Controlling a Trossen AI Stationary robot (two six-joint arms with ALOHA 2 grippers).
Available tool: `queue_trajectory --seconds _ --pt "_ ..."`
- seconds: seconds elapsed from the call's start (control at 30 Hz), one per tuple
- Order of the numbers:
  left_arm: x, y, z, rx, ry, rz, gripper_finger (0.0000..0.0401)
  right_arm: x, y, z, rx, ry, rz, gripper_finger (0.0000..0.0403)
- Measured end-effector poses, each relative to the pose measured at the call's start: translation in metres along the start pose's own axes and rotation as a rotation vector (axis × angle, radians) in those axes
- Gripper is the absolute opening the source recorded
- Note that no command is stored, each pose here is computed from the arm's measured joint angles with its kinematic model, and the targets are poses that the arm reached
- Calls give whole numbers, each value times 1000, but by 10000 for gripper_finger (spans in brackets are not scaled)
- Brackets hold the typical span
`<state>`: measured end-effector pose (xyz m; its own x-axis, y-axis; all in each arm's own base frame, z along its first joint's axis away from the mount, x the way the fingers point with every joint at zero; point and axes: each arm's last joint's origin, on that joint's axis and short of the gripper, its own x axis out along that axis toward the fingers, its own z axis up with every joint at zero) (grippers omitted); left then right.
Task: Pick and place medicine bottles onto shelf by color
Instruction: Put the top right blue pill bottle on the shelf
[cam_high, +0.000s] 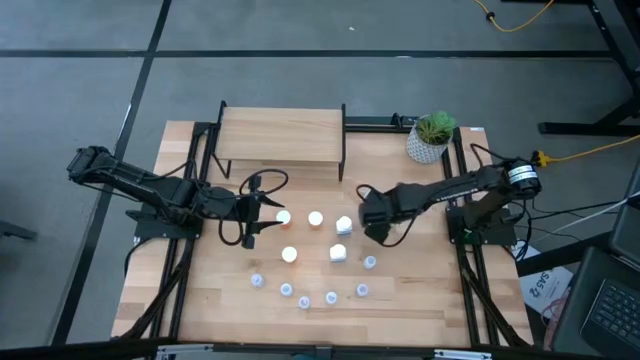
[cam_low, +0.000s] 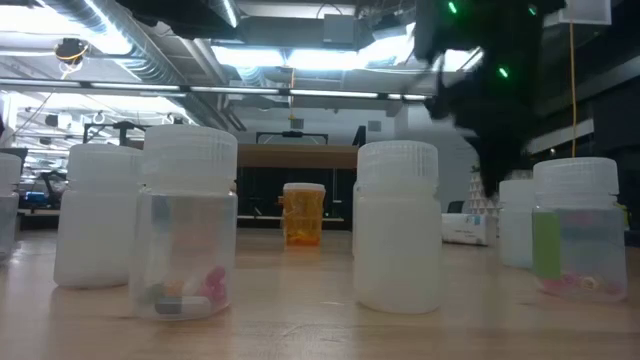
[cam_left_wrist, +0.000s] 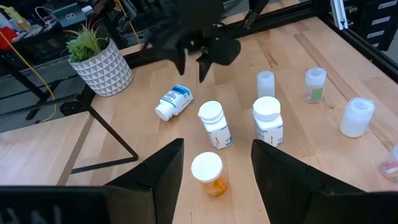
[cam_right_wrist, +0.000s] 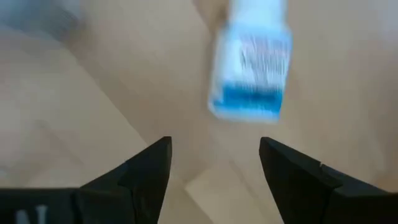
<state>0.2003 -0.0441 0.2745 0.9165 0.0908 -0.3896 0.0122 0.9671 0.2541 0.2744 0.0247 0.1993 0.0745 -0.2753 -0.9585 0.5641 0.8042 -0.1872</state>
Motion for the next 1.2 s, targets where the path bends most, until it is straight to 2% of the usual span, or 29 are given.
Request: queue_trajectory --seconds 0.17,0.3,0.47,0.6,0.8,0.93,1.2 --pt "0 0 0 0 -1 0 182 -25 -2 26 -39 -146 -23 245" --pt "0 0 0 8 -1 0 182 -31 -15 45 -5 -138 26 245" --pt "0 0 0 8 -1 1 182 -4 -41 64 10 14 117 245" --pt "0 0 0 8 -1 0 182 23 -51 76 -10 77 112 245" --pt "0 0 0 10 -1 0 182 43 -48 86 -46 75 141 245" --pt "0 0 0 10 -1 1 182 56 -46 85 -75 103 71 245" --pt "0 0 0 9 -1 1 182 75 -43 85 -84 159 44 245"
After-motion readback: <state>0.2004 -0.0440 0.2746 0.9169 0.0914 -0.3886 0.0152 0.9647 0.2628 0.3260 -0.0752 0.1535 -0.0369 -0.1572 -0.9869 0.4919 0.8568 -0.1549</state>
